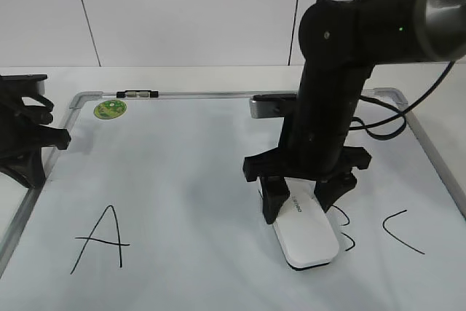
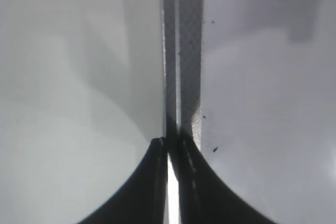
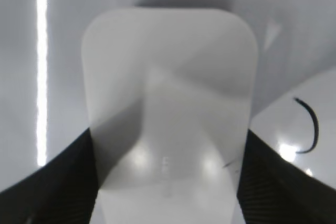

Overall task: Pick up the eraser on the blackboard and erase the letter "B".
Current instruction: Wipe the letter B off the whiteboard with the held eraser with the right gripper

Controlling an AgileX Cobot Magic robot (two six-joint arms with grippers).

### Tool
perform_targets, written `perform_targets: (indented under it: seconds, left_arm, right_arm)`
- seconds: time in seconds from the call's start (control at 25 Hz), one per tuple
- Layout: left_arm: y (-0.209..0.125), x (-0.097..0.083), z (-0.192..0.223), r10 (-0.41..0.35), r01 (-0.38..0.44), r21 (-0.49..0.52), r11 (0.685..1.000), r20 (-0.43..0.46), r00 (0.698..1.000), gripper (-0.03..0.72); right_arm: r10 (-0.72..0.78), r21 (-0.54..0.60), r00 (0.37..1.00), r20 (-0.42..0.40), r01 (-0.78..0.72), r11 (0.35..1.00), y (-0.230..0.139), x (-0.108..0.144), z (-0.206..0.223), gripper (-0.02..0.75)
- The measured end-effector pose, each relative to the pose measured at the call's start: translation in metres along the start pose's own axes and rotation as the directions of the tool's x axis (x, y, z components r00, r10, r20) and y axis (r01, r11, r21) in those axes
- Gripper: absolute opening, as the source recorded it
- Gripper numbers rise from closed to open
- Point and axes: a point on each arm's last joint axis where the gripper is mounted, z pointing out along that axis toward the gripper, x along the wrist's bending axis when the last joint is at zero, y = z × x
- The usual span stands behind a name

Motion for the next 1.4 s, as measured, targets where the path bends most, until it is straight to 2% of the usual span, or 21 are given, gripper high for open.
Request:
perform_targets:
  seconds: [0.24,0.4,0.68,0.92,1.12,1.4]
  left_arm:
    - [0.0,0.0,0.0,0.0,0.0,0.002,1.0,0.0,1.0,0.02]
    - [0.0,0.0,0.0,0.0,0.0,0.002,1.0,0.0,1.0,0.02]
    - [0.0,0.0,0.0,-0.001,0.001,0.002,1.0,0.001,1.0,0.02]
    - [-0.001,0.0,0.0,-0.001,0.001,0.008,1.0,0.001,1.0,0.02]
    - [-0.001,0.0,0.0,-0.001,0.001,0.008,1.0,0.001,1.0,0.02]
    - [-0.001,0.0,0.0,-0.001,0.001,0.008,1.0,0.001,1.0,0.02]
  right_arm:
    - [-0.011,-0.125,0.999,-0.043,0.005,0.992,-0.036,-0.002,-0.037,0.54]
    - [-0.005,-0.154,0.999,-0.053,-0.003,0.988,-0.062,-0.009,-0.036,0.54]
    - [0.007,-0.202,0.998,-0.062,-0.02,0.979,-0.061,-0.012,-0.02,0.54]
    - [0.031,-0.133,0.998,-0.047,-0.037,0.99,-0.053,-0.014,0.005,0.54]
    - [0.032,-0.119,0.999,-0.037,-0.036,0.992,-0.052,-0.015,0.007,0.54]
    - [0.073,-0.089,0.994,0.076,-0.066,0.994,-0.054,-0.027,0.008,0.539]
